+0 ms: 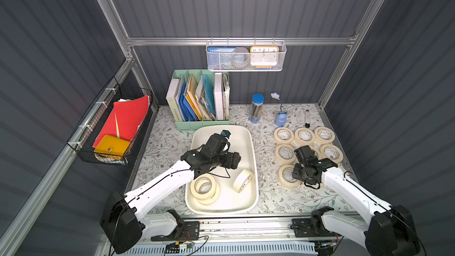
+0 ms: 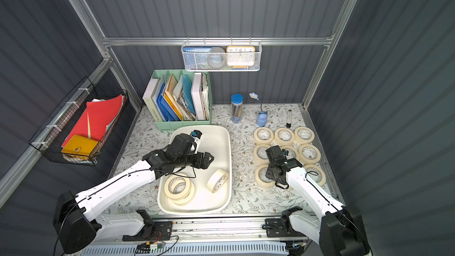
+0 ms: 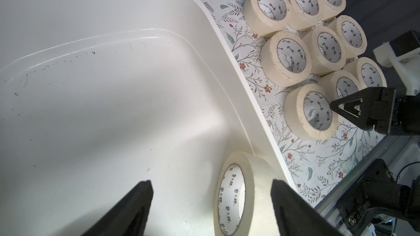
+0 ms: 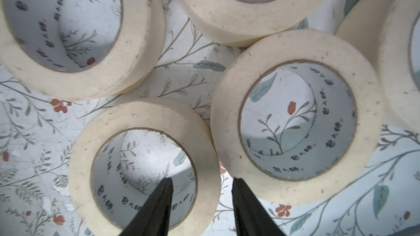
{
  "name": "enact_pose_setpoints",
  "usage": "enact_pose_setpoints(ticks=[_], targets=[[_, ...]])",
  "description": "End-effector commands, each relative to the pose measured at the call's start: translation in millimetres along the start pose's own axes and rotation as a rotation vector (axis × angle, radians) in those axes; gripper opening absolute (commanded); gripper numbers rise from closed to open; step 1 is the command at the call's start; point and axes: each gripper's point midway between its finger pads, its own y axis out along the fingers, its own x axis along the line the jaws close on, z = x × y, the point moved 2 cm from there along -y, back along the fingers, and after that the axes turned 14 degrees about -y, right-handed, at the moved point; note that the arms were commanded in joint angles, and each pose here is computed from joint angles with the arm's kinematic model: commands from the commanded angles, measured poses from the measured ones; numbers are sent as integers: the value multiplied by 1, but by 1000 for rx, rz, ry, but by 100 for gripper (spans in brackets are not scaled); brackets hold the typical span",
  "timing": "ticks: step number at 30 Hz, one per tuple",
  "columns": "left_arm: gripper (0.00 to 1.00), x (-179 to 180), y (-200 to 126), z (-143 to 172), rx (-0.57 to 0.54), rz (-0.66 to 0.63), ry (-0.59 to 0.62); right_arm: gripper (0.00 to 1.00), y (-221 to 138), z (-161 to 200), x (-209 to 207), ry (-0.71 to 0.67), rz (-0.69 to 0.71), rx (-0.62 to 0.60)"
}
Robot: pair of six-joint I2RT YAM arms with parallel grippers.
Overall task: Take out the art tape in the storage box
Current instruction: Place the art tape at the center of the board, then pick up the art tape from the storage box.
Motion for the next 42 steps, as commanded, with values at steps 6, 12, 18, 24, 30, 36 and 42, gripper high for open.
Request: enact_pose_setpoints(ticks=[6,12,18,24,30,36,42], targets=[[93,-31,-12,36,156,13,146,51,-42,-30,25,-56,-139,-44],[89,-28,6,73,278,10,220,56,-59,-40,34,-114,-171,-31],[89,-23,20,84,322,-6,231,56,-68,-48,34,-132,-164,-61],[89,-17,30,98,374,-14,236,56,-67,-52,37,-142,-168,-60],[78,-15,40,101,375,-14,237,56,-67,-54,45,-162,-197,-50],[10,-19,41,97,339,12,233,55,-73,-52,62,-217,-248,-42],[0,-6,23,73,210,-86,172,54,-96,-53,104,-314,-375,-83]])
